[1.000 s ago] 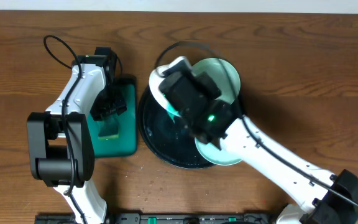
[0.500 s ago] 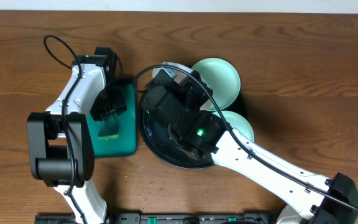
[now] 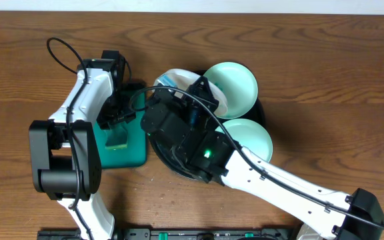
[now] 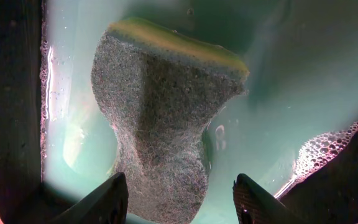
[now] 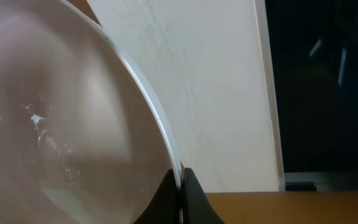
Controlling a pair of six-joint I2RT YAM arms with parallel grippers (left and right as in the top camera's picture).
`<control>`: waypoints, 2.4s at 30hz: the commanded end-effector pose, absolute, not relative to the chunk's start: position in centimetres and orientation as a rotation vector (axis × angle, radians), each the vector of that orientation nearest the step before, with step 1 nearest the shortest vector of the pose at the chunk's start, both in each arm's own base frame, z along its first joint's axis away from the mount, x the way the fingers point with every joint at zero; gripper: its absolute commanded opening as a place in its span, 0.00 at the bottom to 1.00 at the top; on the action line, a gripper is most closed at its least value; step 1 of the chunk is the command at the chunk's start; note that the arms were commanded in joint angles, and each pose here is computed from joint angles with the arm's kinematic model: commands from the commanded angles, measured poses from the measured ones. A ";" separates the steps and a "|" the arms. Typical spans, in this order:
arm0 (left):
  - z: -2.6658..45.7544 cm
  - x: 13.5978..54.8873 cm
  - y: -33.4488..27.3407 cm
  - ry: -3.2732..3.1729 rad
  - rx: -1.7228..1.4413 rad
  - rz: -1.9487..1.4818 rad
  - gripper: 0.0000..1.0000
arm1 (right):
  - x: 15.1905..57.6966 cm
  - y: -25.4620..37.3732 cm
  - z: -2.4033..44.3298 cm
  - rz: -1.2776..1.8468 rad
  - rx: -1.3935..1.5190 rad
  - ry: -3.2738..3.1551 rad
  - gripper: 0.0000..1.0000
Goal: Clean dirty plates on tray and stack at the side
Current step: 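Lift and tilt the white plate upright with the right gripper, then carry the white plate right and set it on the table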
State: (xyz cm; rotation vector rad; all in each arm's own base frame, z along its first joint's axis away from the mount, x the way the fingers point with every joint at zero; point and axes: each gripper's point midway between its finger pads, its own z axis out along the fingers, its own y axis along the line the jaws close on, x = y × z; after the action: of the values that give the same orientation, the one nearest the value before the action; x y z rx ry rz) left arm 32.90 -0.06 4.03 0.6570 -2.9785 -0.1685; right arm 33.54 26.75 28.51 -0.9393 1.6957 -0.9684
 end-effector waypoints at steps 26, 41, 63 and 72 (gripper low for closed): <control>3.9 32.6 0.1 -2.966 0.648 -0.179 0.56 | 32.4 27.2 30.0 -0.999 -0.918 1.657 0.01; 3.9 32.1 0.2 -2.948 0.643 -0.186 0.56 | 31.0 27.7 18.1 -0.132 -0.647 2.346 0.01; 4.0 31.8 0.2 -2.938 0.641 -0.189 0.56 | 39.0 -4.3 17.6 0.451 0.753 2.546 0.01; 4.0 31.9 0.2 -2.942 0.642 -0.187 0.56 | 36.2 -15.9 13.0 0.369 1.174 2.483 0.01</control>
State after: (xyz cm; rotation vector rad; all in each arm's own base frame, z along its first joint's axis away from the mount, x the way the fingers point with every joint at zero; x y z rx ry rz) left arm 32.17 -0.03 4.11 0.6488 -2.9499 -0.1783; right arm 36.32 -14.27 14.95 1.1137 2.4688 0.3302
